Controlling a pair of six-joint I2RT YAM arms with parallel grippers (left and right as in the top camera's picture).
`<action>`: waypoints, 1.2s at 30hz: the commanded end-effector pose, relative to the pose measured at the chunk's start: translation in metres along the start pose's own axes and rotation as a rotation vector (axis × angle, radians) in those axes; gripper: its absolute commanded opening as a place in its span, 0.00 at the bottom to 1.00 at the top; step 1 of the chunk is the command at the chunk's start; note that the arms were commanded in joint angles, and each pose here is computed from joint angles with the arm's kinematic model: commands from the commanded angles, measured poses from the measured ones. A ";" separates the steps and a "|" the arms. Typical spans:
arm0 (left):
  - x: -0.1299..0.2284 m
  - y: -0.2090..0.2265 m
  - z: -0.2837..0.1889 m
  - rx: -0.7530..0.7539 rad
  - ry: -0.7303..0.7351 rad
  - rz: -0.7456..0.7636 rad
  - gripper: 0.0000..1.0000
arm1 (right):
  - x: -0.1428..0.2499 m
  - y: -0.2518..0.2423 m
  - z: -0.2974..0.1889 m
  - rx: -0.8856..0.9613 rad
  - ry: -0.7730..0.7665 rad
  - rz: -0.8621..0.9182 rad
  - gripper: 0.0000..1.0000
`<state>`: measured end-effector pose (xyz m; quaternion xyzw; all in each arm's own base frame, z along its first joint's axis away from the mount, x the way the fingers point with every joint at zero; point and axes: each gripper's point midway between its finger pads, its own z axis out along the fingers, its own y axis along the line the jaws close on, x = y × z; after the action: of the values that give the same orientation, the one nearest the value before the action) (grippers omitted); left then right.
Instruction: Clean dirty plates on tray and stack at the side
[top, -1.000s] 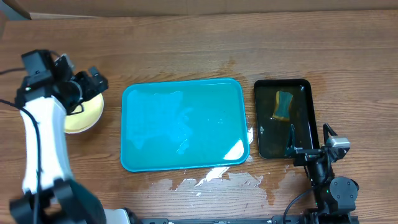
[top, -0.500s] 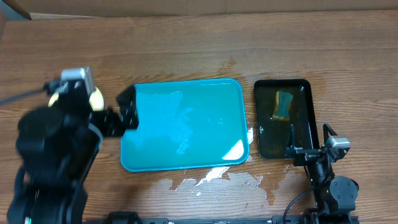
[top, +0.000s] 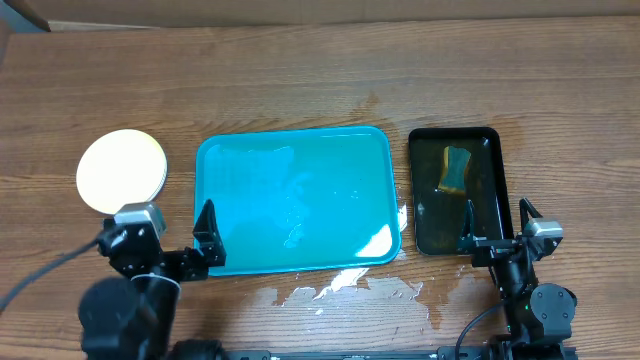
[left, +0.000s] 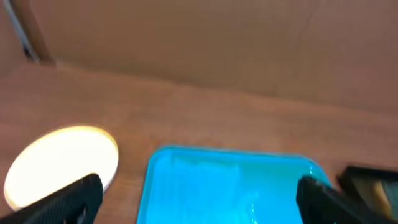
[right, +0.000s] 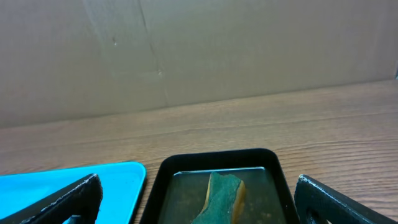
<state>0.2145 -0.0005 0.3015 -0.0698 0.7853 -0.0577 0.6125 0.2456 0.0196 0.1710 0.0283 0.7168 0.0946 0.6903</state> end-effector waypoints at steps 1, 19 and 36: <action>-0.014 -0.002 -0.002 0.033 -0.190 0.017 1.00 | 0.001 -0.001 0.000 0.004 -0.008 -0.004 1.00; 0.008 -0.001 0.009 0.151 -0.624 -0.045 1.00 | 0.001 -0.001 0.000 0.004 -0.008 -0.004 1.00; 0.122 0.054 0.063 -0.127 -0.222 -0.148 1.00 | 0.001 -0.001 0.000 0.004 -0.008 -0.004 1.00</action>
<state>0.2458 0.0219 0.1748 -0.1508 0.6930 -0.0631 0.7022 0.2456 0.0196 0.1708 0.0283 0.7171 0.0945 0.6899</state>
